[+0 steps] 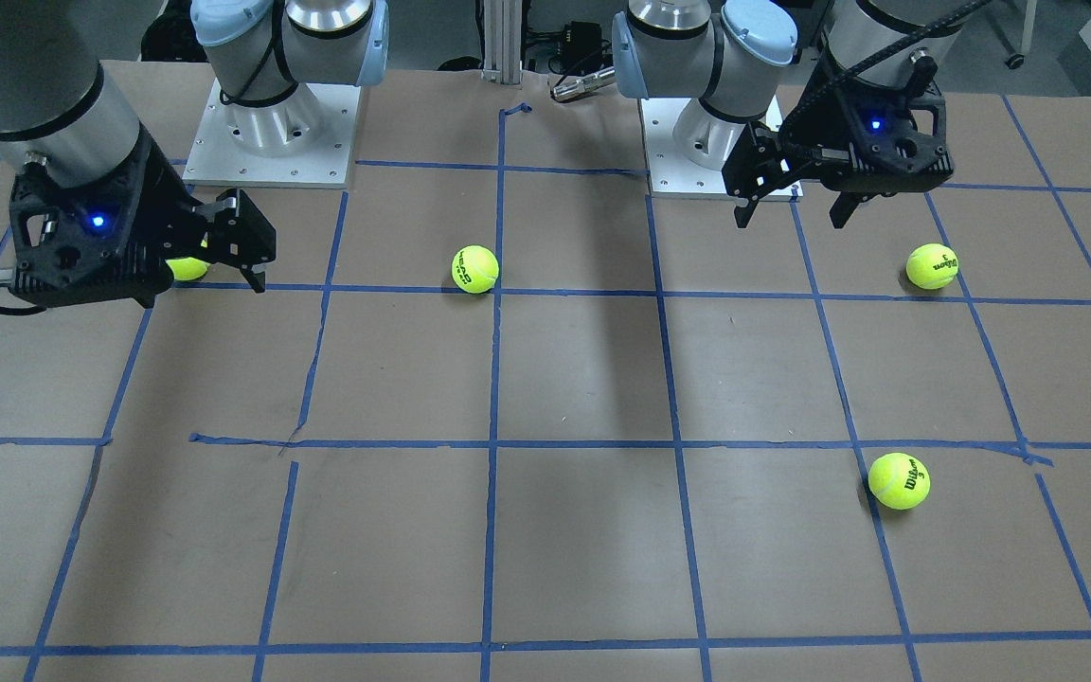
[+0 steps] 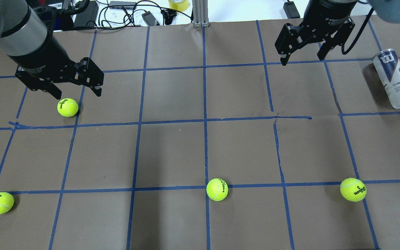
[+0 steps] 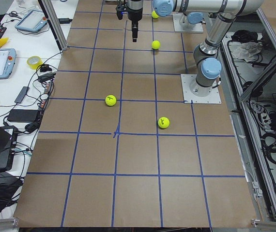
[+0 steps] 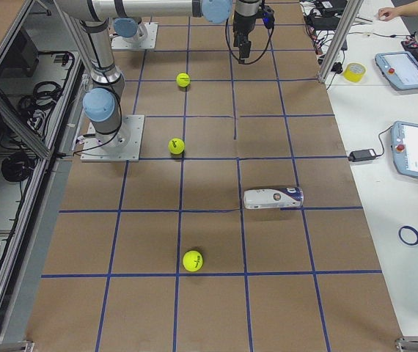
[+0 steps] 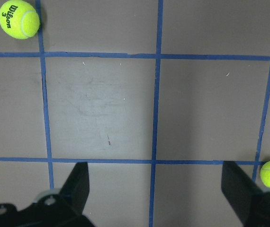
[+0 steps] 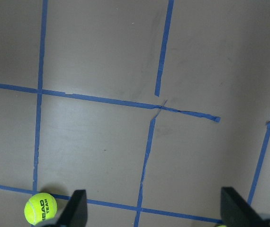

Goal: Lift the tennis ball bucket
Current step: 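Move the right gripper toward the upright Wilson tennis ball can, then lower the right gripper over the can and grasp its top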

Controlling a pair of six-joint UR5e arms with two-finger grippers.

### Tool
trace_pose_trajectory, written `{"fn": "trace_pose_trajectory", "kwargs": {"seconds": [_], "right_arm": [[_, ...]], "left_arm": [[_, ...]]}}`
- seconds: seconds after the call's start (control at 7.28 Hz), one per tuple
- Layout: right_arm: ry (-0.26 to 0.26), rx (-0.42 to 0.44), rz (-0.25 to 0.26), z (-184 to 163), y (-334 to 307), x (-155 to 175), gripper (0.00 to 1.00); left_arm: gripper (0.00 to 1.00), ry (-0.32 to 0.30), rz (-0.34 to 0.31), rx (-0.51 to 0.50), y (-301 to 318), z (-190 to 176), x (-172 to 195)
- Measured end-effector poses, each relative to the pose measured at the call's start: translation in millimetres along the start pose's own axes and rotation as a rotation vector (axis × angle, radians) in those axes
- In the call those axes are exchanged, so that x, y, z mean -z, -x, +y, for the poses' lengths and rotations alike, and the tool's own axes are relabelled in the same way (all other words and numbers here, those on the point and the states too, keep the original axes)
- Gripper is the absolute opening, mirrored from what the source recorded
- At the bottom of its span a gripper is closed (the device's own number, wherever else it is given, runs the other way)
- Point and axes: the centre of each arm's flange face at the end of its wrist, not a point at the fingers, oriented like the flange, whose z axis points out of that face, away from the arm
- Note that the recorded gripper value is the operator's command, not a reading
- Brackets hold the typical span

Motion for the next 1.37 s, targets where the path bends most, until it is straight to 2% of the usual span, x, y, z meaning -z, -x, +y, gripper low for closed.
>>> {"fn": "trace_pose_trajectory", "kwargs": {"seconds": [0.14, 0.27, 0.55, 0.69, 0.82, 1.1, 1.24, 1.37], "right_arm": [[0.004, -0.006, -0.002, -12, -9, -9, 1.0], [-0.02, -0.013, 0.017, -32, -26, -22, 1.0], [-0.146, 0.011, 0.119, -75, -85, -42, 1.0], [-0.187, 0.017, 0.183, -87, -117, -47, 0.99], [-0.198, -0.015, 0.221, -95, -156, -55, 0.98], [-0.238, -0.111, 0.265, -112, -255, -78, 0.94], [-0.239, -0.13, 0.271, -122, -303, -95, 0.94], [-0.24, -0.132, 0.253, -133, -351, -116, 0.93]], "left_arm": [[1.0, -0.001, 0.0, 0.0, 0, 0, 0], [1.0, -0.002, -0.001, 0.0, 0, 1, 1], [1.0, -0.003, -0.002, 0.0, 0, 1, 2], [1.0, -0.003, -0.004, 0.0, 0, 1, 2], [1.0, -0.003, -0.006, 0.0, 1, 1, 2], [1.0, -0.003, -0.006, 0.0, 1, 1, 2], [1.0, -0.003, -0.006, 0.0, 1, 1, 2], [1.0, -0.003, -0.006, 0.0, 1, 1, 2]]}}
